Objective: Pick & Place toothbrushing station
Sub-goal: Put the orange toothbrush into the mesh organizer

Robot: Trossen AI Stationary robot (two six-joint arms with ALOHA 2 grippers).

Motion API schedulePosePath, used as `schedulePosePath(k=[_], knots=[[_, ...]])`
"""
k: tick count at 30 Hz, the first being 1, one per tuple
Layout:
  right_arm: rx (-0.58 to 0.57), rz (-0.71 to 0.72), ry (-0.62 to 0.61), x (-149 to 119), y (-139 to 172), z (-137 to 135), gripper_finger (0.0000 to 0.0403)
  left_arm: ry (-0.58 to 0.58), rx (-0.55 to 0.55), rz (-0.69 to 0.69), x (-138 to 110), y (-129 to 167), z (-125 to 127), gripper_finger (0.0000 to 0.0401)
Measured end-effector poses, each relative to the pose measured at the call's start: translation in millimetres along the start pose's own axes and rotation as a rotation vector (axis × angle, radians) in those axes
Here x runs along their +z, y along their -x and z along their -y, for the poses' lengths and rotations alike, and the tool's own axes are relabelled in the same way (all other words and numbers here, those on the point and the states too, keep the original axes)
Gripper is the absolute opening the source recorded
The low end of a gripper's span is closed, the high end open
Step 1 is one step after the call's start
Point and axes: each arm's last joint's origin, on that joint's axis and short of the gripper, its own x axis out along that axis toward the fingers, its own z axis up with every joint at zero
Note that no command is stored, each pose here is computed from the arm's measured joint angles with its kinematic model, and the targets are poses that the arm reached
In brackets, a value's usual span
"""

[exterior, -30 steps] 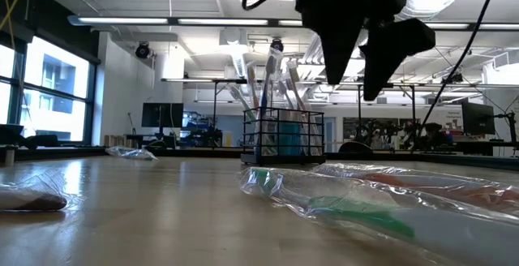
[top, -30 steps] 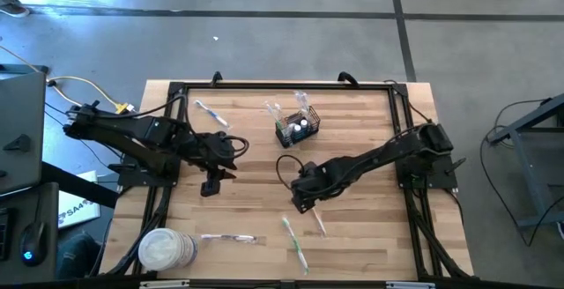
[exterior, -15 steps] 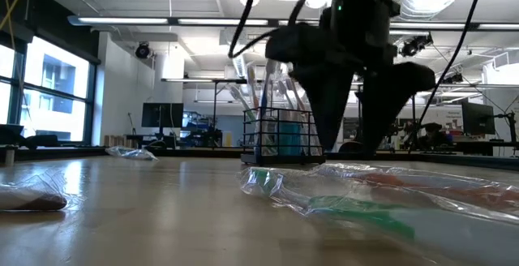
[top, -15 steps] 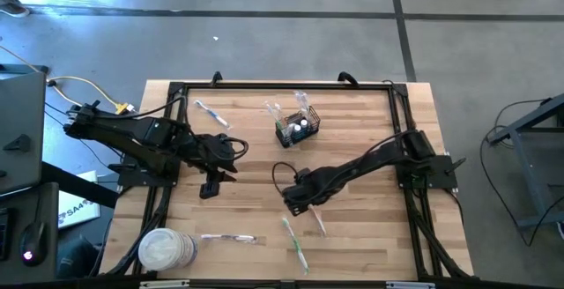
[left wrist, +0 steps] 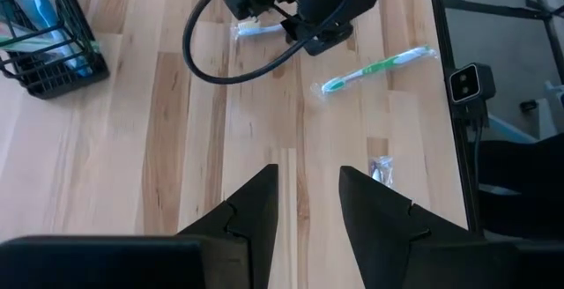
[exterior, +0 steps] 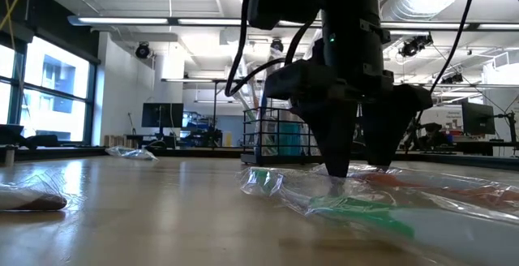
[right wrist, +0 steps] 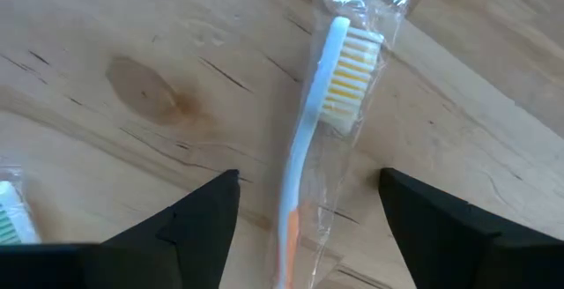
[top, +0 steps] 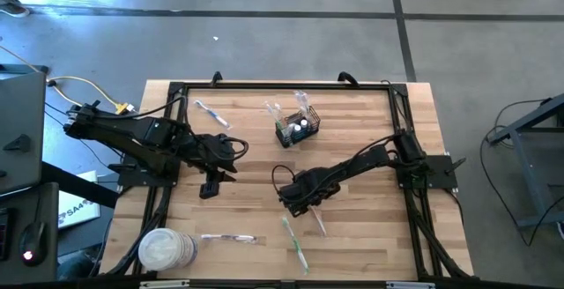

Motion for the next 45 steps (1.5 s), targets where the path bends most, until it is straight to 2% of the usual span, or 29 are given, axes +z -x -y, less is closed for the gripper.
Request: schedulePosePath(k=[4,14,23,30,39,45], knots=[[-0.003,-0.012,-0.007,4.5,0.9,2.7,0.0219,0.0,0.001,-0.002,-0.2,0.0,-0.1,0.0122],[-0.004,-0.04,0.052,10.2,0.8,6.1,0.002,0.004,0.001,-0.002,-0.2,0.0,-0.1,0.0122],[-0.015,-0.037,0.063,9.7,1.4,6.8,0.001,0.005,0.01,-0.029,-5.4,-6.1,-1.8,0.0122],[-0.005,0.03,0.065,7.4,23.9,12.5,0.0008,0.018,0.014,-0.04,-13.1,-19.6,-4.2,0.0122],[0.032,0.22,0.051,-6.0,91.3,32.5,0.0008,0.008,0.001,-0.003,-10.5,-18.3,-3.4,0.0122],[0.081,0.425,0.033,-16.4,144.6,56.0,0.0008,-0.04,-0.015,0.056,-4.7,-18.0,-2.0,0.0122]])
